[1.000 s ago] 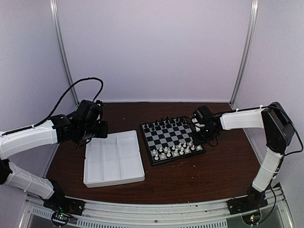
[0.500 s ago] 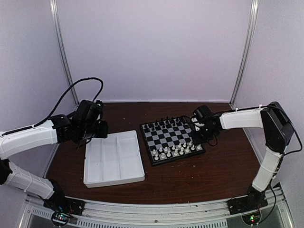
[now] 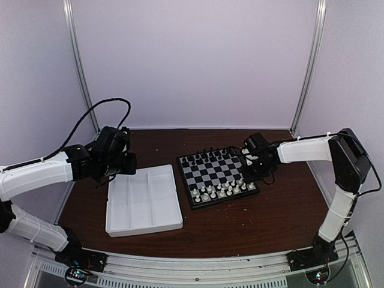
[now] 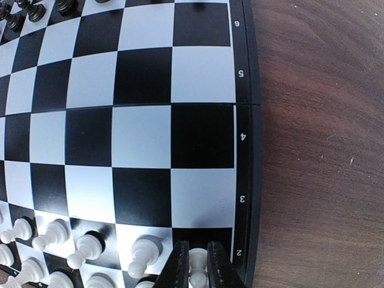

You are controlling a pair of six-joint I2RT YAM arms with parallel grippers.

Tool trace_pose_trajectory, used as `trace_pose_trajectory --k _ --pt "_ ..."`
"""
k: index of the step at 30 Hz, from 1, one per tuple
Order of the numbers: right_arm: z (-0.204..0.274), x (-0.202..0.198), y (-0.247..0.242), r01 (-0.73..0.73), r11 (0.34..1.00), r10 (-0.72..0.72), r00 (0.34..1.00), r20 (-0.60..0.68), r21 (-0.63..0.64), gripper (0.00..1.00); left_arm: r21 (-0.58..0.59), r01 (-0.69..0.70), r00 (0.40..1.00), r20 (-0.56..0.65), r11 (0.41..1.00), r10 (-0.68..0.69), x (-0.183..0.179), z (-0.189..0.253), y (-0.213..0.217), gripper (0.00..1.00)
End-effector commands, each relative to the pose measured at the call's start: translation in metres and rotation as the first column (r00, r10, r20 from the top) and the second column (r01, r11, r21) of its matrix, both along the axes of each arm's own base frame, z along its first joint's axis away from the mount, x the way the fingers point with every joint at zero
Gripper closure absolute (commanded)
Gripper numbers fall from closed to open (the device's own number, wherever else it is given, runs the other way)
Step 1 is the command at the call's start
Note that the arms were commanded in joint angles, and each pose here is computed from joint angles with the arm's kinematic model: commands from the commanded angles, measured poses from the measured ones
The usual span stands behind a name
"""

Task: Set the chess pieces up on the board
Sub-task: Place the chess piece on the chessboard.

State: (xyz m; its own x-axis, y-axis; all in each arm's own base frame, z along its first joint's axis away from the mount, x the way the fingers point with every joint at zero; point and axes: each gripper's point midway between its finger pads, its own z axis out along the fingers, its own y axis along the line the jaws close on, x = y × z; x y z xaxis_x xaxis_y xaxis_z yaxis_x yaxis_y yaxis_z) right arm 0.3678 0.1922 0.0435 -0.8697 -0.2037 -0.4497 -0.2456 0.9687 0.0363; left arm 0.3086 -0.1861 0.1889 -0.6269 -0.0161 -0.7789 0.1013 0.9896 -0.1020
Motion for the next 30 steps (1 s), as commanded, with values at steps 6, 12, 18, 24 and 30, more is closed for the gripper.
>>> trace_pose_trajectory --k 6,12,18,24,30 --pt "0.006 0.015 0.001 0.008 1.0 -0.008 1.0 0.03 -0.001 0.88 -0.025 -0.008 1.0 0.027 1.0 0.009 0.008 0.007 -0.004 0.7" --pt "0.008 0.015 0.001 0.009 1.0 -0.009 0.999 0.032 -0.002 0.86 -0.022 -0.007 1.0 0.028 1.0 0.008 0.008 0.007 -0.004 0.7" --pt "0.01 0.013 -0.002 0.01 1.0 -0.01 0.999 0.034 -0.009 0.85 -0.023 -0.005 1.0 0.031 1.0 0.006 0.009 0.008 -0.005 0.7" --pt "0.009 0.012 -0.003 0.01 1.0 -0.009 0.999 0.031 -0.011 0.67 -0.027 0.0 1.0 0.029 1.0 0.001 0.009 0.008 -0.006 0.7" --pt "0.022 0.016 -0.004 0.018 1.0 -0.017 0.998 0.065 -0.014 0.63 -0.026 -0.002 1.0 0.031 1.0 0.003 0.008 0.01 -0.004 0.7"
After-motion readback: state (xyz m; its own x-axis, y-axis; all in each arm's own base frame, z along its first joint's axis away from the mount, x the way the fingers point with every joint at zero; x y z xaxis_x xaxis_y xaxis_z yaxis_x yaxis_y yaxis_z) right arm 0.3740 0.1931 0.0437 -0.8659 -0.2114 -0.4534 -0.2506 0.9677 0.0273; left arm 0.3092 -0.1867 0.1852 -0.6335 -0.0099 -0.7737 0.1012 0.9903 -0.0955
